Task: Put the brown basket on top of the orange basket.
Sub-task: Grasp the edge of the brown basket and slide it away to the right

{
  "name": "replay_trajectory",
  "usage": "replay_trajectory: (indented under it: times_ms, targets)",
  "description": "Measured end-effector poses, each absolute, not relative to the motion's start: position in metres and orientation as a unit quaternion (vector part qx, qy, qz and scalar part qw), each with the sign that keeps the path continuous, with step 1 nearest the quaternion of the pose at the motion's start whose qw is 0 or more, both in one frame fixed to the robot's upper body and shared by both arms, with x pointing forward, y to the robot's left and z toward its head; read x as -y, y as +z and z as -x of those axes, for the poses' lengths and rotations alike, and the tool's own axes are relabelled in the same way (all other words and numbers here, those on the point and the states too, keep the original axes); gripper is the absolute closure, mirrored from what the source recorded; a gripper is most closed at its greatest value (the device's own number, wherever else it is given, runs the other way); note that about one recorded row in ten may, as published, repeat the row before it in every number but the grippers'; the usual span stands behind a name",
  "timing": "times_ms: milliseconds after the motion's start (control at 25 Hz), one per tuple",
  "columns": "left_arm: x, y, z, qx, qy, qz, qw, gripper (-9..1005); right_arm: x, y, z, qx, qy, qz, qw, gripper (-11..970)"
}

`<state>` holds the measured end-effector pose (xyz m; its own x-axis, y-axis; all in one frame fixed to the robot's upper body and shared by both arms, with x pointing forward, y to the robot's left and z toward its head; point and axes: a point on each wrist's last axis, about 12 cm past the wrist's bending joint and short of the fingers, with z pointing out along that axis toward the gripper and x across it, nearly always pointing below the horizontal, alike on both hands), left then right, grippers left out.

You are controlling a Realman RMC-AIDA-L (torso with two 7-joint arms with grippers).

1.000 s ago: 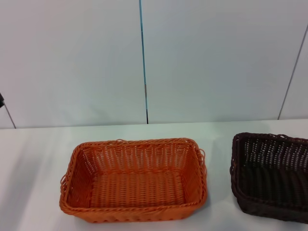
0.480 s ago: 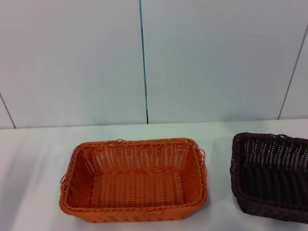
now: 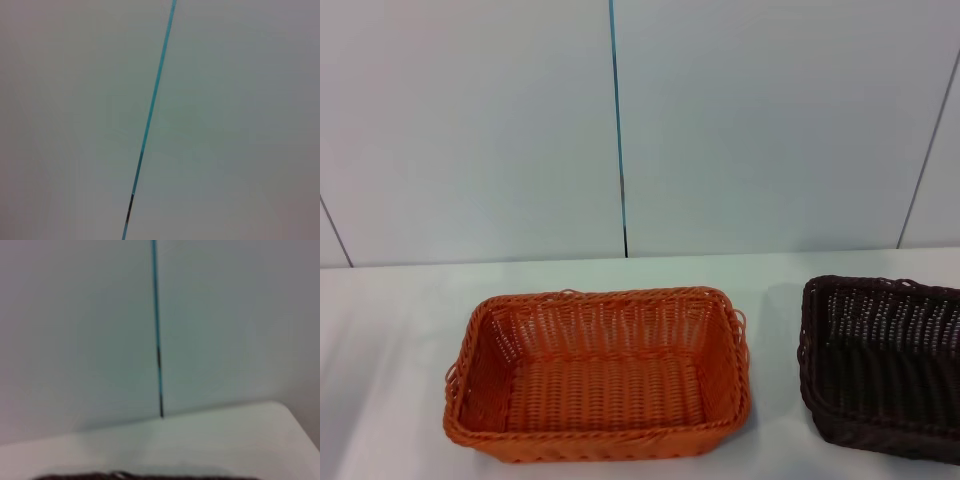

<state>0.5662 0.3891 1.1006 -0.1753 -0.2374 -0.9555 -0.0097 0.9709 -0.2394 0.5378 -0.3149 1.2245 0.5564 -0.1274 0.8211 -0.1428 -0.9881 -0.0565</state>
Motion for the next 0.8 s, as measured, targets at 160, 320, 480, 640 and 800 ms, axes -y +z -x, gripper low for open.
replay_trajectory:
  times_ms: [160, 320, 480, 640, 800]
  targets:
    - [-0.388, 1.098, -0.565, -0.766, -0.089, 0.077, 0.632, 76, 0.325, 1.203, -0.545, 0.091, 0.427, -0.899, 0.018, 43]
    - [-0.387, 1.095, -0.565, -0.774, -0.084, 0.067, 0.625, 76, 0.333, 1.183, -0.553, 0.098, 0.398, -0.912, 0.028, 43]
    - [-0.386, 1.095, -0.566, -0.774, -0.083, 0.066, 0.624, 76, 0.345, 1.164, -0.558, 0.107, 0.375, -0.92, 0.039, 43]
    - [-0.387, 1.095, -0.567, -0.774, -0.085, 0.07, 0.624, 76, 0.355, 1.151, -0.561, 0.115, 0.359, -0.925, 0.049, 43]
    - [-0.386, 1.095, -0.567, -0.774, -0.087, 0.071, 0.623, 76, 0.361, 1.14, -0.565, 0.122, 0.346, -0.929, 0.053, 42]
